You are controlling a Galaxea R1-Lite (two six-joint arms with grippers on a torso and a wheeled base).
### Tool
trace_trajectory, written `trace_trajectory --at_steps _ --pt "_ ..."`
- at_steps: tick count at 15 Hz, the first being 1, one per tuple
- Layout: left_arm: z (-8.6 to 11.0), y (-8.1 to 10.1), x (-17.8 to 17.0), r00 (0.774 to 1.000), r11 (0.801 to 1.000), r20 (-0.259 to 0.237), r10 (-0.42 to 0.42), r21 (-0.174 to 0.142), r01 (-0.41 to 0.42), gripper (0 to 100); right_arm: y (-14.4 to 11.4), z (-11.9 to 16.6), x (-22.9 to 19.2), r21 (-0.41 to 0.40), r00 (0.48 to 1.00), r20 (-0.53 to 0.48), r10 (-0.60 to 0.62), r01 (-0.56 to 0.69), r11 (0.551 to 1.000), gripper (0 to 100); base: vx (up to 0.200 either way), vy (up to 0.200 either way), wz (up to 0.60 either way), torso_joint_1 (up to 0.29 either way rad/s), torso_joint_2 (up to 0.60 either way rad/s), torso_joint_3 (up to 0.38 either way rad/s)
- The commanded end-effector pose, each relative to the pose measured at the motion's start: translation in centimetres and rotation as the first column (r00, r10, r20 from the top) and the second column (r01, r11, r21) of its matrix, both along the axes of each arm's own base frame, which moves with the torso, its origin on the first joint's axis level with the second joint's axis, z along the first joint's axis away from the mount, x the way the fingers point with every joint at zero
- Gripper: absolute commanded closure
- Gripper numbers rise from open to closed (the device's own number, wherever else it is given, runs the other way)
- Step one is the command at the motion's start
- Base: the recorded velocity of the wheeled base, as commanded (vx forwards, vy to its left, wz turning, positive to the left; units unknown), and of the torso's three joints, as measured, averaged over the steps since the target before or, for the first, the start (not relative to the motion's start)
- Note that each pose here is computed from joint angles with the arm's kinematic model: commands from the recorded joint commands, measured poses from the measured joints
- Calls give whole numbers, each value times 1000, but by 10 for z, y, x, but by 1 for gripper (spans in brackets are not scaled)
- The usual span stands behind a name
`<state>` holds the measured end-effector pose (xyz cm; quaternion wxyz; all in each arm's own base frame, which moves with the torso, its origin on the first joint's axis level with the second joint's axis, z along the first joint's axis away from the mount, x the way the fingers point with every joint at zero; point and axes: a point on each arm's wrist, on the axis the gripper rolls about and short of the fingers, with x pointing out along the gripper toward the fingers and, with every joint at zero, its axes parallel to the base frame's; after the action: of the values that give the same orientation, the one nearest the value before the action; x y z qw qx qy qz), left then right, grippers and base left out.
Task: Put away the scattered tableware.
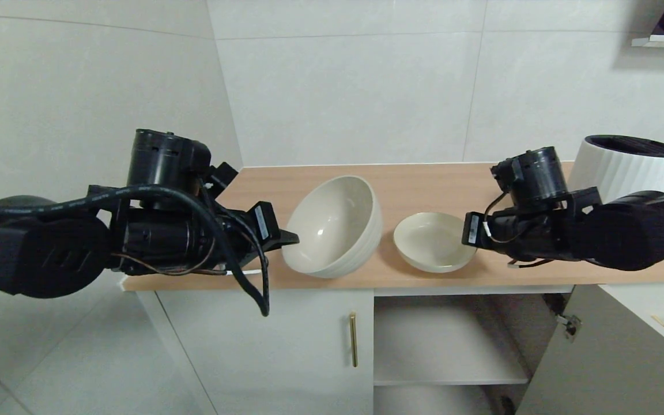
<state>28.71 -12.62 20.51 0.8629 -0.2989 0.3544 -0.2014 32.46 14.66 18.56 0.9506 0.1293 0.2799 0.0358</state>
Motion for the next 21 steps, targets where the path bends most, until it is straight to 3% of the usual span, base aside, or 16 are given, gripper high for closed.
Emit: trace_trajectory --at_steps 1,4,6,7,10,15,21 --pt "4 9 -22 1000 1000 20 -12 16 12 100 -19 30 -39 58 997 35 75 -77 995 100 0 0 0 0 0 0" --pt "2 12 -39 999 999 38 -36 24 35 100 -37 47 -71 48 996 7 94 -94 994 100 0 0 0 0 0 0" --pt "0 12 -48 997 998 54 -57 27 55 100 -48 39 -95 58 989 -49 138 -135 989 100 0 0 0 0 0 0" --pt "-4 12 -51 996 996 53 -73 47 70 100 -51 34 -104 76 983 -70 171 -166 983 100 0 0 0 0 0 0" --pt "-15 12 -54 996 994 20 -82 69 80 100 -50 18 -102 61 975 -126 181 -174 983 100 0 0 0 0 0 0" --pt "-17 11 -51 996 994 19 -83 68 82 100 -48 7 -99 32 968 -165 187 -184 982 100 -120 0 0 4 2 0" --pt "-18 10 -50 996 994 14 -86 72 84 100 -47 0 -92 24 968 -176 182 -180 983 100 0 0 0 0 0 0"
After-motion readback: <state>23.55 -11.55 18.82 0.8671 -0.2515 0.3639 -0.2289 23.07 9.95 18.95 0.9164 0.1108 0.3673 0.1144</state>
